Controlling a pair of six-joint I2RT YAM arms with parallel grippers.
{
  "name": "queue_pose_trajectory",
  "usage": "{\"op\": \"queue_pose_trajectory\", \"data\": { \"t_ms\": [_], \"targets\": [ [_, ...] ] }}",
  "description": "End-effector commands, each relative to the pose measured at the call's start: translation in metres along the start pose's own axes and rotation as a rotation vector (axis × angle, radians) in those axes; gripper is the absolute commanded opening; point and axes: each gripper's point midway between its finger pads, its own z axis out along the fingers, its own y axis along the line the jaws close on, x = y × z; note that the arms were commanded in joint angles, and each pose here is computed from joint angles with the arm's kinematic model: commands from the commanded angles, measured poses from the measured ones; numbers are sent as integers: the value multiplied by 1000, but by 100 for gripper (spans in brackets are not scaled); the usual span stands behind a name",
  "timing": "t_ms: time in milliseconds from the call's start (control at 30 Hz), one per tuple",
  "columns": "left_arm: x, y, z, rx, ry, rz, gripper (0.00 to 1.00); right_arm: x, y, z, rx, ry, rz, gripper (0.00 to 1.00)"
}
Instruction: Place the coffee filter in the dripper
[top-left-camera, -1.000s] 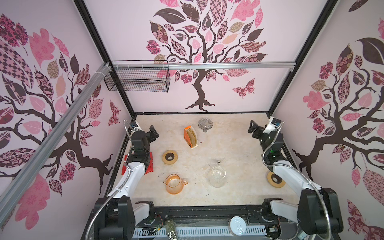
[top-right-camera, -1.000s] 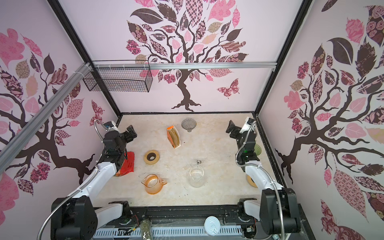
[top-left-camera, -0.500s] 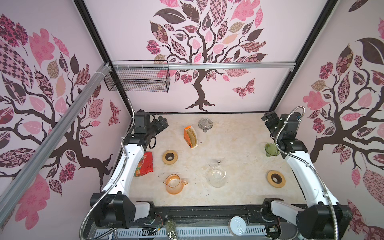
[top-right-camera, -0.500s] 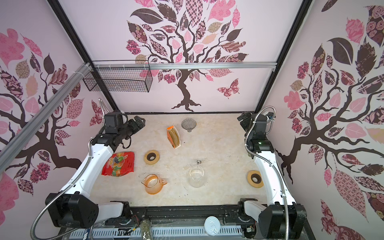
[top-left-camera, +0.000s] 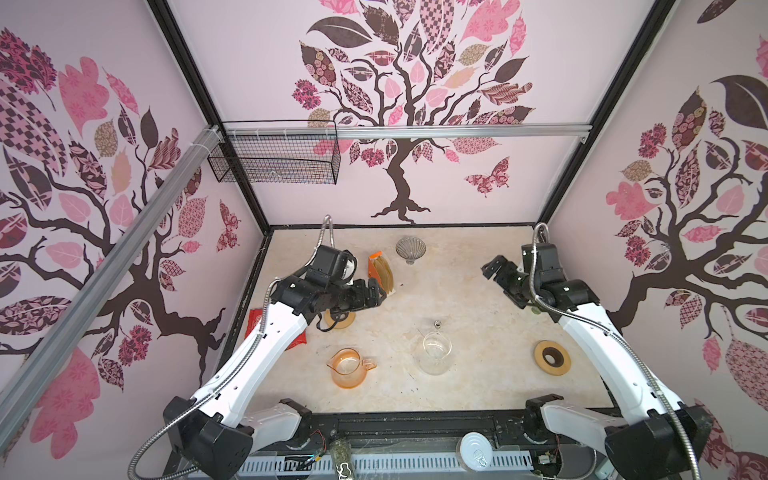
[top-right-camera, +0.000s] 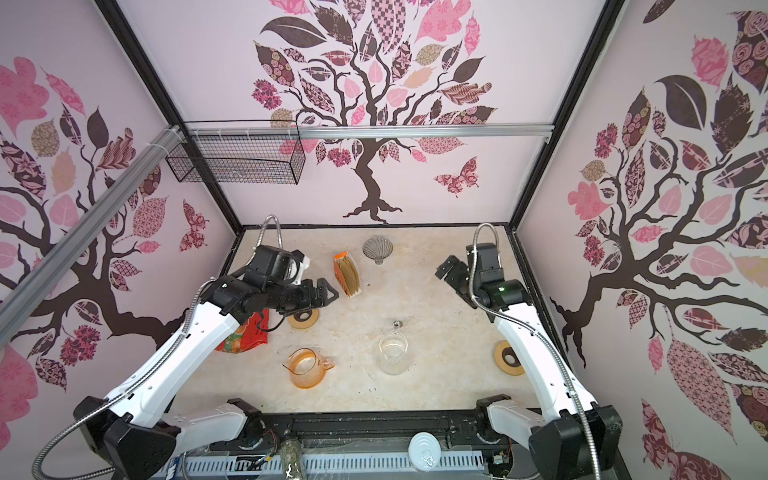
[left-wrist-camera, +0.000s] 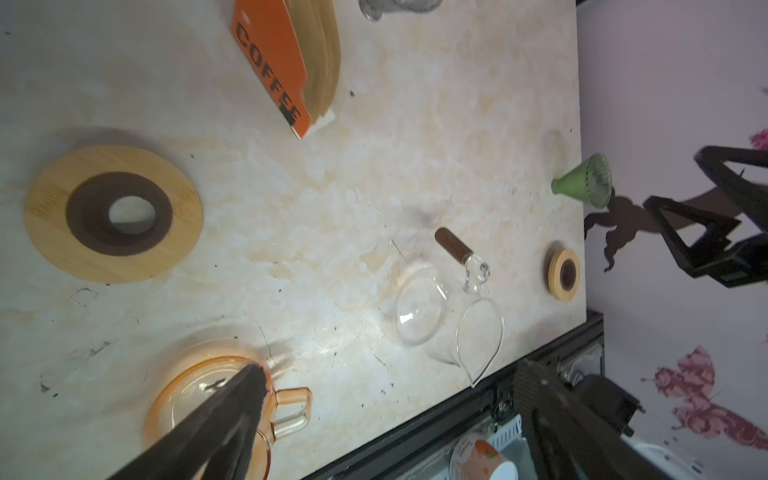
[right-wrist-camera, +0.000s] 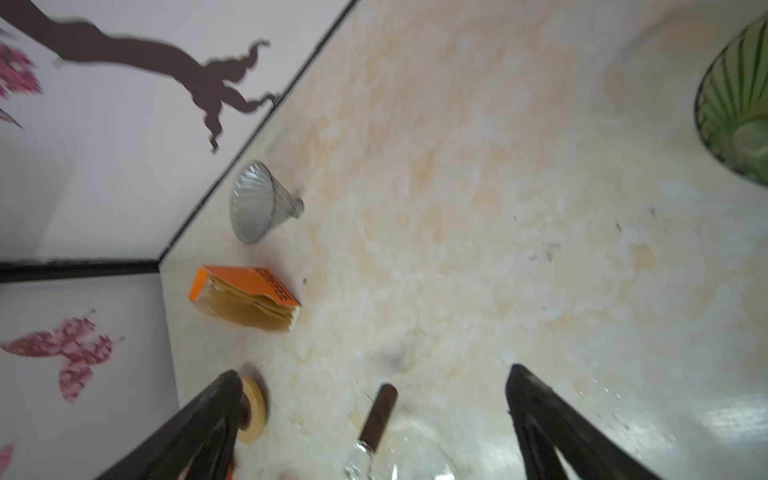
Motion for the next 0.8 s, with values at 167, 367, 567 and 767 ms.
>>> {"op": "queue_pose_trajectory", "data": {
  "t_ms": [167,367,567,767],
  "targets": [
    [59,-12,27,-92,254,280,85,116,-61,-2,53,369,-166,95],
    [83,-18,51,-108,361,389,79,142,-84,-1,104,471,-252,100],
    [105,-22,73,-112,432,449,77,166,-79,4,104,534,-356,97],
    [115,-18,91,-134,483,464,71,195,-83,9,117,586,-416,88]
  ]
}}
